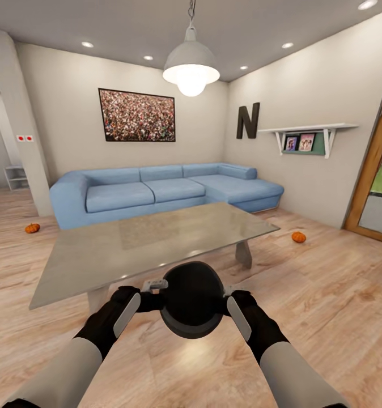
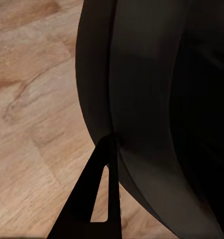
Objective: Place each of the two pumpkins and all three candles from the living room inside a cabinet in the living room (use any cabinet), then make sure every cabinet is closed, and position the cauldron so it is next to a table in the living room.
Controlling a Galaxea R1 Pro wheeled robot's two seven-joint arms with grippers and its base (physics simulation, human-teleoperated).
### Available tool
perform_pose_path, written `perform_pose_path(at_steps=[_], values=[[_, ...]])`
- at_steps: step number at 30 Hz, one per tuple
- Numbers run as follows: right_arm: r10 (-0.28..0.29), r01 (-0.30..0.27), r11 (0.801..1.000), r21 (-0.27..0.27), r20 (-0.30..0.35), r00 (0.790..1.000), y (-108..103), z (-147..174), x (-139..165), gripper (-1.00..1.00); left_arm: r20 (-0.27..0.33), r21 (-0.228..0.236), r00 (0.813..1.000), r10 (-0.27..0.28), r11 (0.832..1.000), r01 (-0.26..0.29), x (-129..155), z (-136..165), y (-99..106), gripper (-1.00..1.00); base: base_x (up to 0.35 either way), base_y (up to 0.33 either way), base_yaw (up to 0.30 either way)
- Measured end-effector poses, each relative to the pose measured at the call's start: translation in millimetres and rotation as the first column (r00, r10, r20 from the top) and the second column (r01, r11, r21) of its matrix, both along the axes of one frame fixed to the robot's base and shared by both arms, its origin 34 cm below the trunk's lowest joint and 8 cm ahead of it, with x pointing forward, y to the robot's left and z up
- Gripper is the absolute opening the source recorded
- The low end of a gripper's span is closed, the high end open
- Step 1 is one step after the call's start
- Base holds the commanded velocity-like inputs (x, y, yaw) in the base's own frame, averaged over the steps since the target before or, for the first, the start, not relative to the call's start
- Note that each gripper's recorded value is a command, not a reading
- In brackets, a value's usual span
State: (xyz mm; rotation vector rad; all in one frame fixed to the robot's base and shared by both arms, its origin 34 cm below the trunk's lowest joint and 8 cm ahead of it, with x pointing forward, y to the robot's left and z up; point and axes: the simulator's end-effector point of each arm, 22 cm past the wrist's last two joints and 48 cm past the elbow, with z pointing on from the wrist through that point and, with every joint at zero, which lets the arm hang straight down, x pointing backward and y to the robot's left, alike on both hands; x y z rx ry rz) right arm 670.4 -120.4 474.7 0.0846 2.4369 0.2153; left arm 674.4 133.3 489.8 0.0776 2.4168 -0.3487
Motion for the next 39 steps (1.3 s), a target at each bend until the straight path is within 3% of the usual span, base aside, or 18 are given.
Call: perform_pose_path(at_steps=[15, 39], values=[[0.0, 0.0, 1.0, 0.0, -0.019, 1.0, 0.0, -11.5, -0.7, -1.0, -0.019, 0.0, 1.0, 0.0, 1.0, 0.0, -0.3, -11.5, 0.0, -1.0, 0.0, 0.0, 0.143], [-0.002, 0.002, 1.0, 0.001, -0.022, 1.0, -0.1, -13.4, -0.9, -1.0, -0.022, 0.002, 1.0, -0.001, 1.0, 0.001, -0.3, -13.2, -0.1, -1.0, 0.0, 0.0, 0.009]])
